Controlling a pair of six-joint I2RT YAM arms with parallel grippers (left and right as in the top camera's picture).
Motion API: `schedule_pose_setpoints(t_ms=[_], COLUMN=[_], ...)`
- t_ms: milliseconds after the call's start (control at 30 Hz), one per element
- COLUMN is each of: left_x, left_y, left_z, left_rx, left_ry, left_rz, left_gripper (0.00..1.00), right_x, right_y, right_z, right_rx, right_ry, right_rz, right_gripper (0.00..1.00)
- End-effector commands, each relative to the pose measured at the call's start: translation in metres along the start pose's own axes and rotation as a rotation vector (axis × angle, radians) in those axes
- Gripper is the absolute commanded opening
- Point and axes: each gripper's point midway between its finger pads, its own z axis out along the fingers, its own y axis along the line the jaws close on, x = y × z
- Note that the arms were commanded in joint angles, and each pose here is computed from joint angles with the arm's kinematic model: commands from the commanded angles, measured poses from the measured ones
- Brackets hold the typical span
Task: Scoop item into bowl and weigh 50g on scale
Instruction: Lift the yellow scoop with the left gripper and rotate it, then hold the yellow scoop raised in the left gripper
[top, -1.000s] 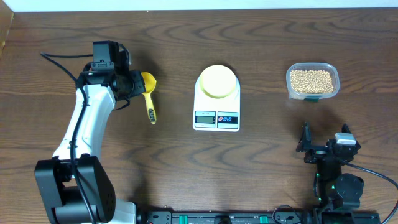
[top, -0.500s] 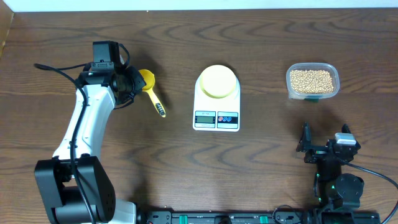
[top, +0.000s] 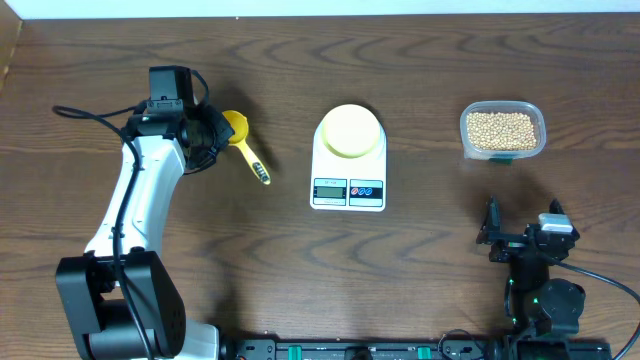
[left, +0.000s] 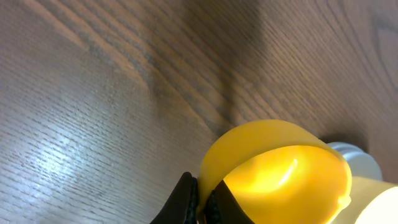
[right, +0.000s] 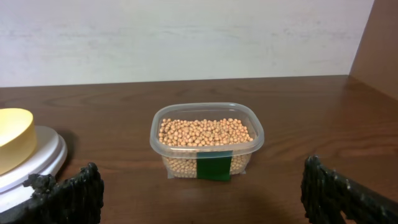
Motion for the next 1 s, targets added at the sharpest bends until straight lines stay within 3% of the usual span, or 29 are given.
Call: schedule_pose_setpoints(t_ms=[0, 500, 967], left_x=[-0.003, -0.021, -0.022], left_y=[-0.004, -0.032, -0.034], left_z=[-0.011, -0.091, -0.096], left_rx=[0.025, 0.206, 0.228], left_ry=[-0.024, -0.192, -0.193], left_rz=[-0.129, -0.28, -0.366], left_gripper=[0.08, 0.08, 0.08], right_x=[0.001, 0.001, 0.001], right_y=[0.0, 0.0, 0.0], right_z=[0.0, 0.0, 0.0], right_rx=[0.0, 0.0, 0.0], right_ry=[0.001, 0.001, 0.001], right_rz=[-0.011, -0.011, -0.011], right_gripper=[0.99, 0.99, 0.99])
